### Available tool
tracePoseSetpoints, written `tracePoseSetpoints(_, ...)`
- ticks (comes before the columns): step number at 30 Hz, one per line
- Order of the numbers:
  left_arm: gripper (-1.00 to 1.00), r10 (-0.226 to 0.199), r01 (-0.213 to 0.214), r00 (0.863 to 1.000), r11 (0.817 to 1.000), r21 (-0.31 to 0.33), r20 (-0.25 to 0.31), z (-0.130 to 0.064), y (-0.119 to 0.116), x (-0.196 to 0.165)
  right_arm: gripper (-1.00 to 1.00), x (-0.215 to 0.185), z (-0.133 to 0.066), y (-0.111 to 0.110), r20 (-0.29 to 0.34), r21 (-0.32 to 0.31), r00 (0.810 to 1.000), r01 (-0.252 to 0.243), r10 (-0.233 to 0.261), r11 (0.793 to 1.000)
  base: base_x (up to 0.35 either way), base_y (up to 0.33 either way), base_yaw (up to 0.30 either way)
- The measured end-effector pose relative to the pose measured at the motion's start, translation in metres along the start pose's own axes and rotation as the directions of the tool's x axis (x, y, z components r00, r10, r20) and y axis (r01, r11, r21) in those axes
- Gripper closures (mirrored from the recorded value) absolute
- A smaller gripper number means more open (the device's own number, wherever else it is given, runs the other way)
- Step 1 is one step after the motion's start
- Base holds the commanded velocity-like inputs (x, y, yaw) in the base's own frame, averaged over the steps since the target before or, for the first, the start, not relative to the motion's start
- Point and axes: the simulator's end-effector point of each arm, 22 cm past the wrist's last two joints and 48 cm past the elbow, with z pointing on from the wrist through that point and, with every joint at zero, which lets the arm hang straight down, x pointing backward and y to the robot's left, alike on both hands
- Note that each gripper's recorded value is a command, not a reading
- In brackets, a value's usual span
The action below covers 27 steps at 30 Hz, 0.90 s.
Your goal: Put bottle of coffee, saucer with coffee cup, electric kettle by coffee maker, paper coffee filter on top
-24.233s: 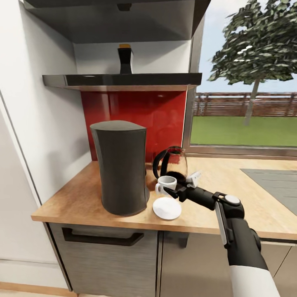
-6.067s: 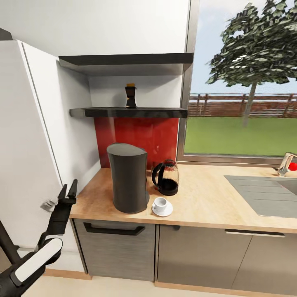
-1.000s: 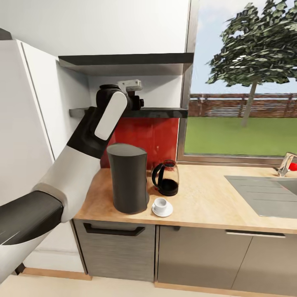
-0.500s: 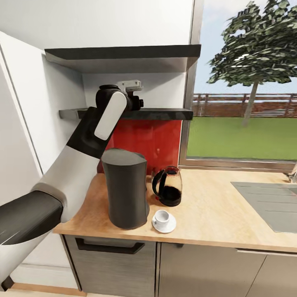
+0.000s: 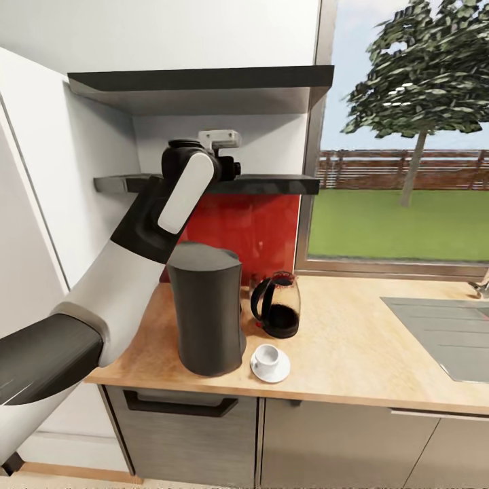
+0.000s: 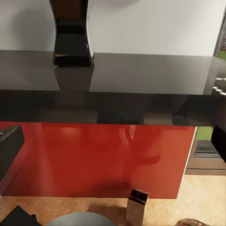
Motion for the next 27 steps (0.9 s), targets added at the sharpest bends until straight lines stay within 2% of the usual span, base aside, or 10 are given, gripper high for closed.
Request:
tracePoseSetpoints(9, -1.00, 0.001, -0.001, 1.000, 1.000, -0.002, -0.007, 0.005, 0.001, 0.005, -1.00, 0.007, 0.001, 0.003, -0.014, -0.009, 1.000, -0.005, 0.005, 1.000, 0.000, 0.000, 0.000)
tracePoseSetpoints(14, -1.00, 0.002, -0.002, 1.000, 1.000, -0.017, -0.006, 0.007, 0.011, 0.005, -1.00, 0.021, 0.000, 0.009, -0.037, -0.025, 0.999, -0.014, 0.013, 1.000, 0.000, 0.000, 0.000)
tracePoseSetpoints(20, -1.00, 0.002, -0.002, 1.000, 0.999, -0.044, 0.000, 0.009, 0.031, 0.003, -1.00, 0.045, -0.006, -0.003, -0.071, 0.032, 0.997, -0.015, 0.018, 0.999, 0.000, 0.000, 0.000)
tracePoseSetpoints(27, -1.00, 0.000, 0.001, 1.000, 0.999, -0.041, 0.009, 0.006, 0.034, -0.001, -1.00, 0.054, -0.008, -0.003, -0.094, 0.034, 0.996, 0.010, -0.007, 0.999, 0.134, 0.000, 0.000)
